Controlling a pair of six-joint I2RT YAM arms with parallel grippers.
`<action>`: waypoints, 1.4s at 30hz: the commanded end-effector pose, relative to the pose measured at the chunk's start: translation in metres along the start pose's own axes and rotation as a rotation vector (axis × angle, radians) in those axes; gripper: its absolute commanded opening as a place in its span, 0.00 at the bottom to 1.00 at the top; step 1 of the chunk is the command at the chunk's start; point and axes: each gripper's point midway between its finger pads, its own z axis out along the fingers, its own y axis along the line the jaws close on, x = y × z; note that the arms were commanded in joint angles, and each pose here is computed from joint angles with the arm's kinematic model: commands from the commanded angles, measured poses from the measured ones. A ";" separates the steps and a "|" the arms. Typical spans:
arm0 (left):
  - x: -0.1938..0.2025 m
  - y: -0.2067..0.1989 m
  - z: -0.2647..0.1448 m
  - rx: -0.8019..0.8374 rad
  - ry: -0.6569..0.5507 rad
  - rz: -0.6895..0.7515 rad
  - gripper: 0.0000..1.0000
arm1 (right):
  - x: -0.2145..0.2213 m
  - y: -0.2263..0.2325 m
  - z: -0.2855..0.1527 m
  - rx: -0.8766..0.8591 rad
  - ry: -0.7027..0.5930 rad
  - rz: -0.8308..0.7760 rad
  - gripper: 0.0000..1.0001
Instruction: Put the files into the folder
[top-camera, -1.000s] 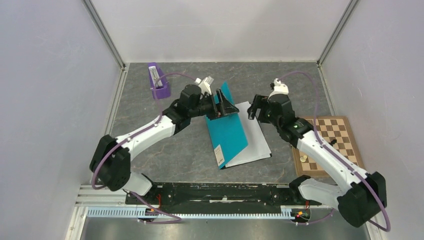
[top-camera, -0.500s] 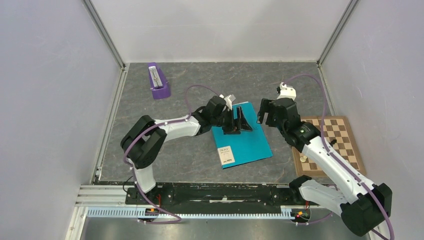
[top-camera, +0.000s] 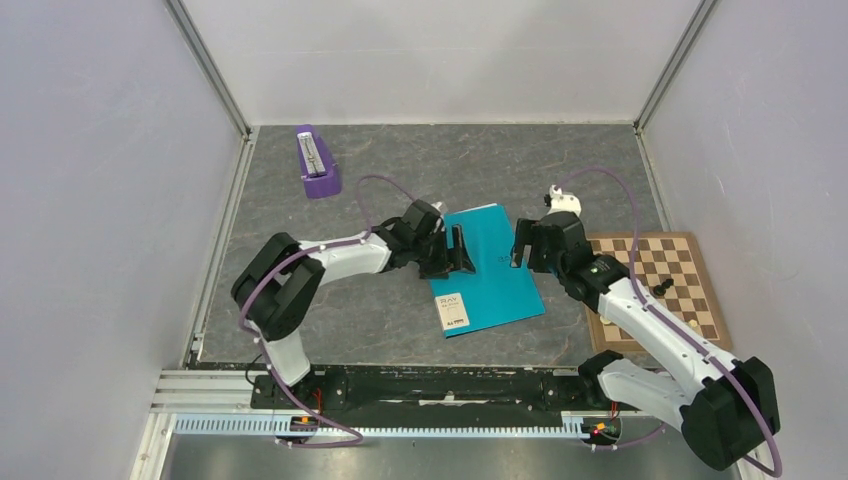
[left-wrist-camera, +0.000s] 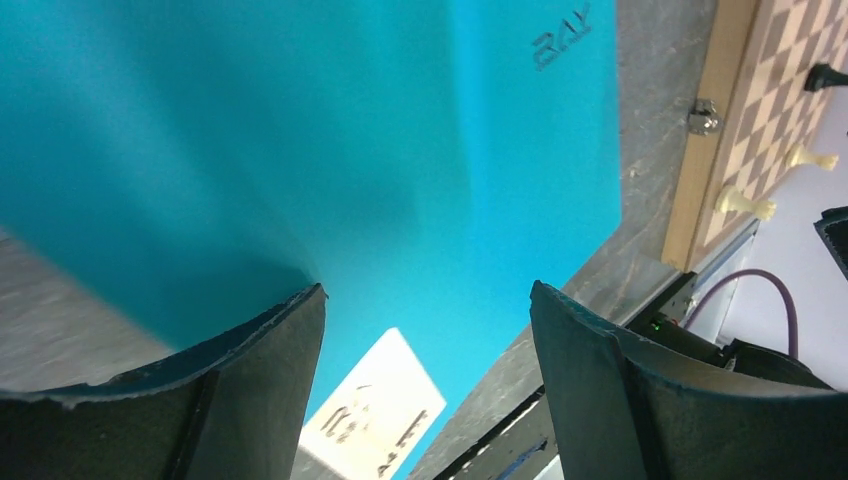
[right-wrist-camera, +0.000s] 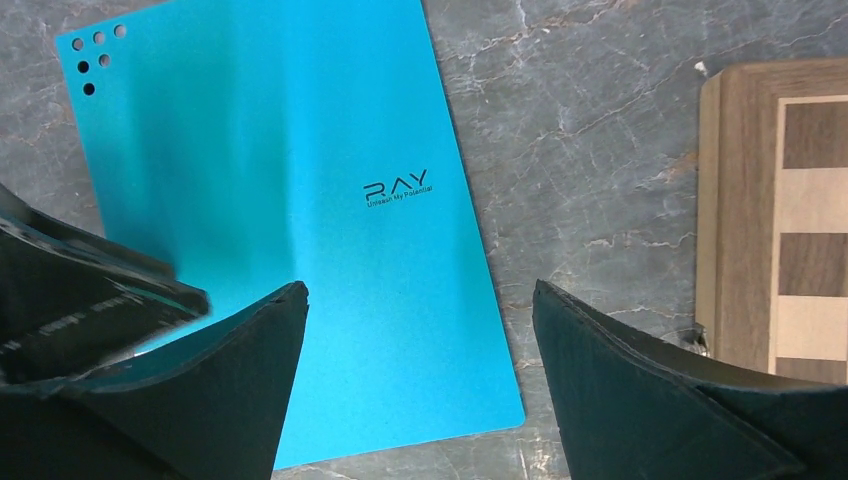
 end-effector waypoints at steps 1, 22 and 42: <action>0.016 0.105 -0.026 -0.307 0.049 -0.035 0.84 | 0.001 0.012 0.006 -0.056 -0.007 0.030 0.86; -0.056 0.055 -0.123 -0.264 -0.158 0.092 0.84 | -0.008 0.026 0.009 -0.108 -0.022 -0.003 0.91; -0.090 0.025 -0.210 -0.303 -0.382 0.248 0.84 | -0.056 0.042 0.007 -0.130 -0.133 -0.006 0.98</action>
